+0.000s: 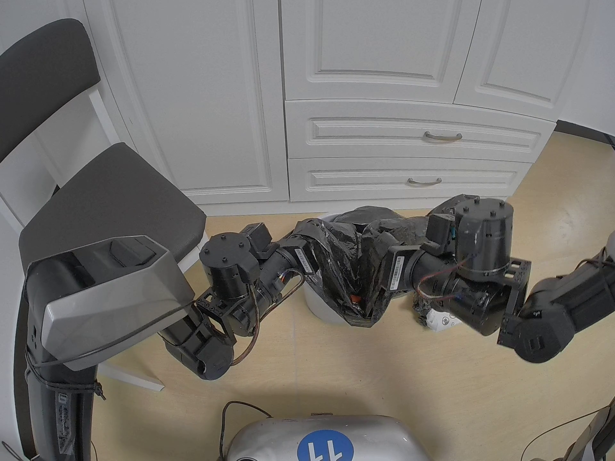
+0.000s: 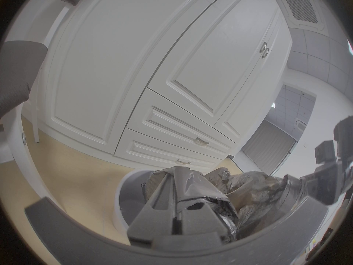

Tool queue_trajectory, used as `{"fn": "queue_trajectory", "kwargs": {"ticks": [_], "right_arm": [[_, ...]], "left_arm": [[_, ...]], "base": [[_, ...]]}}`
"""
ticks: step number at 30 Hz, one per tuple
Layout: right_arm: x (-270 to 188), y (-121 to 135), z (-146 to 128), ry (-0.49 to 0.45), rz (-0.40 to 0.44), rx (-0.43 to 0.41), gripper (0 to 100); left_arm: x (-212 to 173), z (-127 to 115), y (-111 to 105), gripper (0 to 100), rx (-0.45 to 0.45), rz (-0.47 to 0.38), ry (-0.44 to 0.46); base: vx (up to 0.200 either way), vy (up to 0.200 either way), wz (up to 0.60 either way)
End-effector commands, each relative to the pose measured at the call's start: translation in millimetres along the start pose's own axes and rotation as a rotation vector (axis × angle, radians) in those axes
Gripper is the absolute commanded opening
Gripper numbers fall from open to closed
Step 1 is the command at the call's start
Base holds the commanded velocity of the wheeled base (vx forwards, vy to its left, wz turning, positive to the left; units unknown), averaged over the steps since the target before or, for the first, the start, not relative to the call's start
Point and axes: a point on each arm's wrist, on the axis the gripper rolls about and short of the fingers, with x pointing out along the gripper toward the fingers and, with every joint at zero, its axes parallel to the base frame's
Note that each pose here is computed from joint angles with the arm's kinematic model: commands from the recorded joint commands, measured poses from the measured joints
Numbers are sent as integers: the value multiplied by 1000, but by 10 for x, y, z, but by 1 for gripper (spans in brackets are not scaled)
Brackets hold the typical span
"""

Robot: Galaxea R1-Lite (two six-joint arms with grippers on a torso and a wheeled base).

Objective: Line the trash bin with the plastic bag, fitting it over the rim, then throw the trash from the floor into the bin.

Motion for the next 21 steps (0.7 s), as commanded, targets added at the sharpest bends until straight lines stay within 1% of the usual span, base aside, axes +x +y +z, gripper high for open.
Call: {"fn": "queue_trajectory", "kwargs": {"ticks": [1, 3, 7, 11, 12, 16, 21], "right_arm": [[35, 0, 465, -38, 9, 196, 0], [163, -25, 399, -35, -13, 198, 0], [284, -17, 332, -43, -12, 204, 0], [306, -9, 316, -43, -10, 205, 0], [306, -9, 316, -43, -10, 205, 0], [327, 43, 307, -43, 1, 213, 0], [377, 62, 271, -41, -13, 227, 0]], "left_arm": [[-21, -4, 18, 0, -1, -1, 2], [-47, -24, 27, 0, 0, -1, 15], [-68, -115, -10, 0, -2, -11, 43], [-101, -196, -26, 0, -30, -33, 58], [-117, -203, -23, 100, -30, -43, 57], [-170, -232, -21, 100, -32, -69, 90], [-177, -283, -55, 100, -34, -79, 105]], "base": [[0, 0, 0], [0, 0, 0], [0, 0, 0], [0, 0, 0], [0, 0, 0], [0, 0, 0], [0, 0, 0]]}}
